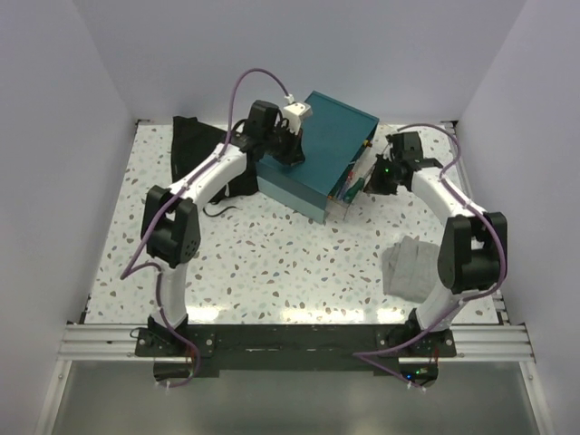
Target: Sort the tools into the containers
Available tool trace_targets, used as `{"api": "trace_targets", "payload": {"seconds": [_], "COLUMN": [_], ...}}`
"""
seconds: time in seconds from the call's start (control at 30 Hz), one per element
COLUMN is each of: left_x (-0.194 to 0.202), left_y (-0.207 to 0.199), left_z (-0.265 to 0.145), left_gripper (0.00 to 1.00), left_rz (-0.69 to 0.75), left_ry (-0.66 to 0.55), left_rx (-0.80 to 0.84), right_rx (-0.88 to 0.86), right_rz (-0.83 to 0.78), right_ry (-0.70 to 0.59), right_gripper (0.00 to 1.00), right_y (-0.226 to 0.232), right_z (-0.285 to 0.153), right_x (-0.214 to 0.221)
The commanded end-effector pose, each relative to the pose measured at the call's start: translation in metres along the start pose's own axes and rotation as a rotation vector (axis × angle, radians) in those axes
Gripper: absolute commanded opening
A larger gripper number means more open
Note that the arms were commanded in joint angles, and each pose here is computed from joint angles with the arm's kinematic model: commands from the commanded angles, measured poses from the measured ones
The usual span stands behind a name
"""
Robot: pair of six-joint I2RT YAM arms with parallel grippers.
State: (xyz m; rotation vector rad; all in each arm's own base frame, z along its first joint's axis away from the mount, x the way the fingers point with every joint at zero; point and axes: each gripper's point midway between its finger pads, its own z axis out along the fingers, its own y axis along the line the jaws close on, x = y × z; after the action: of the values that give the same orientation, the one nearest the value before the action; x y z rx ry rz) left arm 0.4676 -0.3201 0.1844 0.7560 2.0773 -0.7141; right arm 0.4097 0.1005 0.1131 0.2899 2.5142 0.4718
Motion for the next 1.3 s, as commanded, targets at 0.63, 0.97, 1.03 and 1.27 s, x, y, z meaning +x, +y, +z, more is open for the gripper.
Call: {"api": "trace_targets", "payload": {"seconds": [0.63, 0.97, 1.03, 1.27], "left_x": [-0.032, -0.138, -0.136, -0.092], "left_y": [-0.045, 0.019, 0.065, 0.162], "left_z": [0.008, -0.060, -0.069, -0.087], "left_gripper": [0.00, 0.00, 0.00, 0.71], "left_rz": [0.051, 0.098, -0.010, -0.212], "left_ry": [-0.069, -0.391, -0.407, -0.365], "left_rx": [0.148, -0.047, -0.159, -0.445], "right_rx": [-0.175, -0.062, -0.022, 0.055], "right_rz": [-0.092, -0.149, -0.074, 0.443], "right_ry": [-0.125, -0.273, -0.288, -0.210], "right_gripper": [0.04, 0.05, 0.06, 0.57], "right_y": [0.066, 0.027, 0.003, -0.094], "right_z": [-0.009, -0.056, -0.059, -0.042], "right_x": [-0.037, -0.063, -0.070, -0.054]}}
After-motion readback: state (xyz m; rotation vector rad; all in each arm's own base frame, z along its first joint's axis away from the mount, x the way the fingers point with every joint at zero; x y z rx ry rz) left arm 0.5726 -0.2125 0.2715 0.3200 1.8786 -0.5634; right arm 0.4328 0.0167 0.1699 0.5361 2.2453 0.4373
